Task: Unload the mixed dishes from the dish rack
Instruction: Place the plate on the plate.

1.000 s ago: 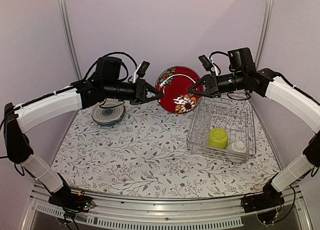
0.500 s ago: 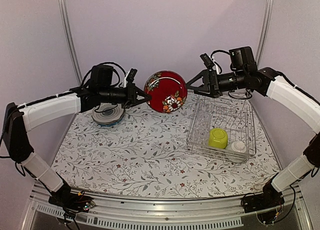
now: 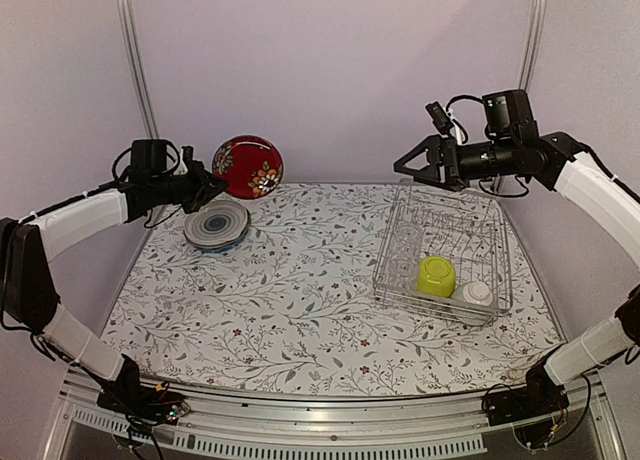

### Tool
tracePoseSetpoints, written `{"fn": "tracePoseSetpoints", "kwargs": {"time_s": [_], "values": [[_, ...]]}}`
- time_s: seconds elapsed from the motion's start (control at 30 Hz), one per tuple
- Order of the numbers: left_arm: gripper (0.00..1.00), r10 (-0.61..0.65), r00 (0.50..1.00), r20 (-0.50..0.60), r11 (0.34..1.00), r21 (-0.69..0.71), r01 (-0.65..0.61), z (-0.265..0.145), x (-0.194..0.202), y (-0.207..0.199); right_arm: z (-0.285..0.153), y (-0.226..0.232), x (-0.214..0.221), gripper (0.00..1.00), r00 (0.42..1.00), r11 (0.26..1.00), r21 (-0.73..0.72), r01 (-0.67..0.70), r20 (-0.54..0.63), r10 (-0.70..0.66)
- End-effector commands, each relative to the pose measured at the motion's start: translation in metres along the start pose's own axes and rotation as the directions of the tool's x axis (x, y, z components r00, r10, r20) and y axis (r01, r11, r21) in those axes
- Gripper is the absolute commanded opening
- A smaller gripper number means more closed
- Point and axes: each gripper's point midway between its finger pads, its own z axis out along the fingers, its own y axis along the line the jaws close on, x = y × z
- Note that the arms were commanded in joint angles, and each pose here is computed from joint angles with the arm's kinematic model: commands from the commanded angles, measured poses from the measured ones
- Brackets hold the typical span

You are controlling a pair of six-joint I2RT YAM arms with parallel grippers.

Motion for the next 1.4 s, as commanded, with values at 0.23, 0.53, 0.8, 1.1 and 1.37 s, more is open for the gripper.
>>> {"fn": "tracePoseSetpoints", "kwargs": {"time_s": [0.23, 0.53, 0.8, 1.1, 1.37], "values": [[0.0, -0.214, 0.963, 0.164, 0.947, -0.205, 0.246, -0.025, -0.034, 0.108, -0.022, -0.019, 0.017, 0.99, 1.0, 0.996, 0.093, -0.006, -0.004, 0.006], [0.0, -0.308, 0.931, 0.197, 0.881, -0.308, 0.358, -0.027, -0.031, 0.165, -0.017, -0.022, 0.021, 0.99, 1.0, 0.996, 0.092, -0.017, -0.025, 0.019], [0.0, -0.388, 0.906, 0.171, 0.859, -0.29, 0.423, -0.011, -0.028, 0.19, -0.015, -0.024, 0.022, 0.99, 0.999, 0.996, 0.09, -0.029, -0.032, 0.032], [0.0, -0.454, 0.88, 0.142, 0.832, -0.285, 0.475, 0.003, -0.021, 0.207, -0.01, -0.027, 0.021, 0.99, 0.998, 0.995, 0.089, -0.04, -0.039, 0.043], [0.04, -0.51, 0.85, 0.133, 0.811, -0.256, 0.526, 0.016, -0.02, 0.219, -0.008, -0.027, 0.019, 0.99, 0.998, 0.996, 0.084, -0.044, -0.041, 0.047]]}}
